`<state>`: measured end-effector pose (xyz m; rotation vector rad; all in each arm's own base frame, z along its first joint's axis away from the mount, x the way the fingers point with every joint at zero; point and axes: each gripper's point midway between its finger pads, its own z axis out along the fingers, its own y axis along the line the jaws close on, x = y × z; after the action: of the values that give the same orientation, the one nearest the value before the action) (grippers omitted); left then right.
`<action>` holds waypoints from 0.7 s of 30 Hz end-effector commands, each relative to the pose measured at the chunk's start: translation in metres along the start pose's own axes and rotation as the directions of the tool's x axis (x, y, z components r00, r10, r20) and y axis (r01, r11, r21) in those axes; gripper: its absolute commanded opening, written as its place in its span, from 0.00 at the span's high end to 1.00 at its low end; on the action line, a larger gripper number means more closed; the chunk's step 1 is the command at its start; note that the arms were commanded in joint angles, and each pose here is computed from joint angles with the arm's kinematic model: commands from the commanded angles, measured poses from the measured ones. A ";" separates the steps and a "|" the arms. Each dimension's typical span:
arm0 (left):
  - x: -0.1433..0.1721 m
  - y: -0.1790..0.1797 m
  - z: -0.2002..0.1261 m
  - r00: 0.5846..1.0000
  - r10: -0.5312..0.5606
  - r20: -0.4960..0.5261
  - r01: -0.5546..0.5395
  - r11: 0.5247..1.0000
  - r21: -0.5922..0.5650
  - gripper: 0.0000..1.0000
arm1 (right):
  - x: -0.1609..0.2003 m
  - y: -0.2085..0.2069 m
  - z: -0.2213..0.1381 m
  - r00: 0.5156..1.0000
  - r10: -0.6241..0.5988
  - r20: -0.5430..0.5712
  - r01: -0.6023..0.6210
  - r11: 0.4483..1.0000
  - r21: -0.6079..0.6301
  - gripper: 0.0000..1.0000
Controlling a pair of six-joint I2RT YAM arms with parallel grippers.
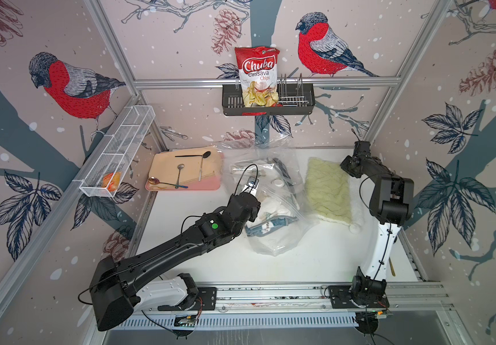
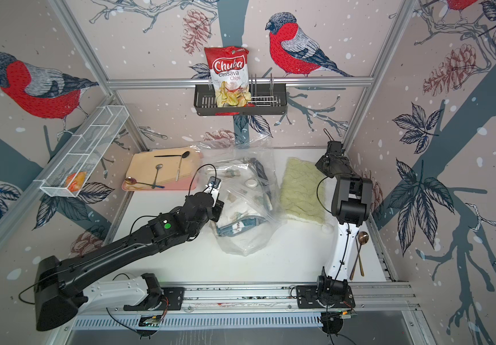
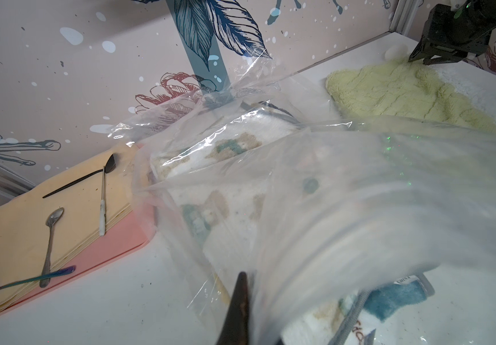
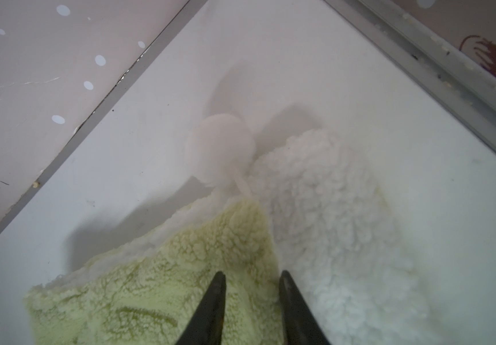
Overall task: Take the blanket out of the vacuum bag
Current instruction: Place the blanket at the corner of the board.
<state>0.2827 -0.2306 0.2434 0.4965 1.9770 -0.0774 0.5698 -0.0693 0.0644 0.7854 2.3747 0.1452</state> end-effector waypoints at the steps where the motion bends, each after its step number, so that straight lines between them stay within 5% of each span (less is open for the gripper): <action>1: -0.007 -0.001 0.000 0.999 -0.020 0.028 0.019 1.000 0.008 1.00 | 0.001 0.002 0.002 1.000 -0.024 -0.003 0.024 1.000 0.009 0.85; 5: -0.007 -0.002 0.000 0.999 -0.017 0.028 0.017 1.000 0.008 1.00 | -0.006 0.005 -0.009 0.999 -0.025 0.032 0.024 1.000 0.007 1.00; 21: -0.010 -0.001 -0.003 0.999 -0.027 0.036 0.026 1.000 0.017 1.00 | -0.033 -0.029 -0.080 0.974 0.083 0.212 -0.086 0.996 0.004 1.00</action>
<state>0.2819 -0.2306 0.2451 0.4991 1.9730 -0.0831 0.5252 -0.0931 0.1195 0.8311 2.2263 0.0883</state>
